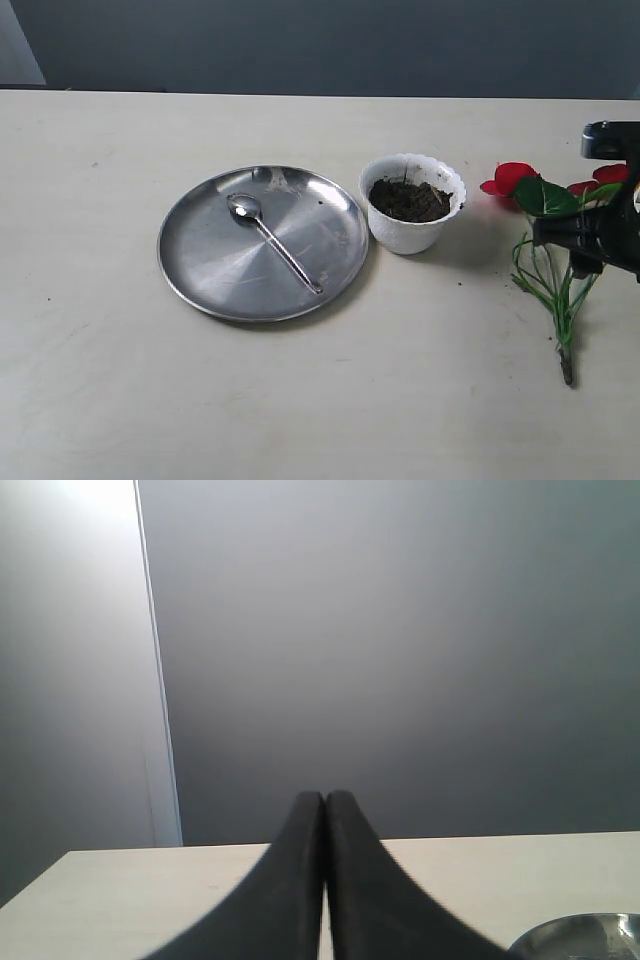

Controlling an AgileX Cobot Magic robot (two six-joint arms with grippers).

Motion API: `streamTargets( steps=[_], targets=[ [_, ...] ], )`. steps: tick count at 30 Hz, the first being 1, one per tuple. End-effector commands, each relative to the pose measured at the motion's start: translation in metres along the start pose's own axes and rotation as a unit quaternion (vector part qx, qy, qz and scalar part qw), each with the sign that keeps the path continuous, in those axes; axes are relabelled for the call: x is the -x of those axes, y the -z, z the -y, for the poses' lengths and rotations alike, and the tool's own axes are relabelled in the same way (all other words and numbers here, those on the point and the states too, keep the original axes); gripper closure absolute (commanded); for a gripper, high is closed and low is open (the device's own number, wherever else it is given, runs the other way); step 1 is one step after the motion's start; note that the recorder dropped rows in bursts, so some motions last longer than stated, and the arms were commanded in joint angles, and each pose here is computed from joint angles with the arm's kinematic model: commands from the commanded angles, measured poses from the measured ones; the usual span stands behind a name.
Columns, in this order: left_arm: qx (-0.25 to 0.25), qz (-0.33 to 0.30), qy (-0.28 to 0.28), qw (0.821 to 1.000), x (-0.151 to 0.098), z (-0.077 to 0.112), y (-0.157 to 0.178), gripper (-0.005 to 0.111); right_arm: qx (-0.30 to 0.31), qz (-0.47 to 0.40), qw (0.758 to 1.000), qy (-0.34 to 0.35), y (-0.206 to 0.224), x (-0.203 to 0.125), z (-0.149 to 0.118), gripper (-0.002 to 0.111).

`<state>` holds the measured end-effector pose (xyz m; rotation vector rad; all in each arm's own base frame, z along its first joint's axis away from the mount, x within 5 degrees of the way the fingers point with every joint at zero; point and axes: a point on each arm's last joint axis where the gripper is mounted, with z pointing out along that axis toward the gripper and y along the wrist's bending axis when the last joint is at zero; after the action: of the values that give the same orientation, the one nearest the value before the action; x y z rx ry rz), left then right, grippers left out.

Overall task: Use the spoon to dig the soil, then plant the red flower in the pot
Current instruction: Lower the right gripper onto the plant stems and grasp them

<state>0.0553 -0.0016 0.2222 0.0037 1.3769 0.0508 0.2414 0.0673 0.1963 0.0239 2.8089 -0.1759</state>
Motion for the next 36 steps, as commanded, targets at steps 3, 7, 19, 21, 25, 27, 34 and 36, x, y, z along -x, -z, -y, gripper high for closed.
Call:
streamTargets(
  steps=[3,7,19,21,25,27,34,36],
  targets=[
    [-0.003,0.005,0.006,1.0,0.002,0.0,0.0,0.106,-0.002,0.003,1.0,0.002,-0.008,0.002,-0.001,0.053],
    [-0.003,0.005,0.006,1.0,0.002,0.0,0.0,0.106,-0.001,-0.017,1.0,-0.007,-0.012,0.0,-0.002,0.053],
    [-0.003,0.005,0.006,1.0,0.002,0.0,0.0,0.106,0.085,0.067,0.994,-0.009,0.014,0.009,-0.01,0.053],
    [-0.003,0.005,0.006,1.0,0.002,0.0,0.0,0.106,0.079,0.057,0.995,-0.003,0.005,0.013,-0.013,0.053],
    [-0.003,0.005,0.006,1.0,0.002,0.0,0.0,0.106,0.055,0.032,0.998,0.017,-0.013,0.03,-0.02,0.053],
    [-0.003,0.005,0.006,1.0,0.002,0.0,0.0,0.106,0.039,0.013,0.999,0.022,-0.018,0.038,-0.023,0.053],
    [-0.003,0.005,0.006,1.0,0.002,0.0,0.0,0.106,0.002,-0.024,0.999,0.043,-0.033,0.046,-0.024,0.053],
    [-0.003,0.005,0.006,1.0,0.002,0.0,0.0,0.106,0.002,-0.026,0.999,0.045,-0.037,0.046,-0.025,0.053]
  ],
)
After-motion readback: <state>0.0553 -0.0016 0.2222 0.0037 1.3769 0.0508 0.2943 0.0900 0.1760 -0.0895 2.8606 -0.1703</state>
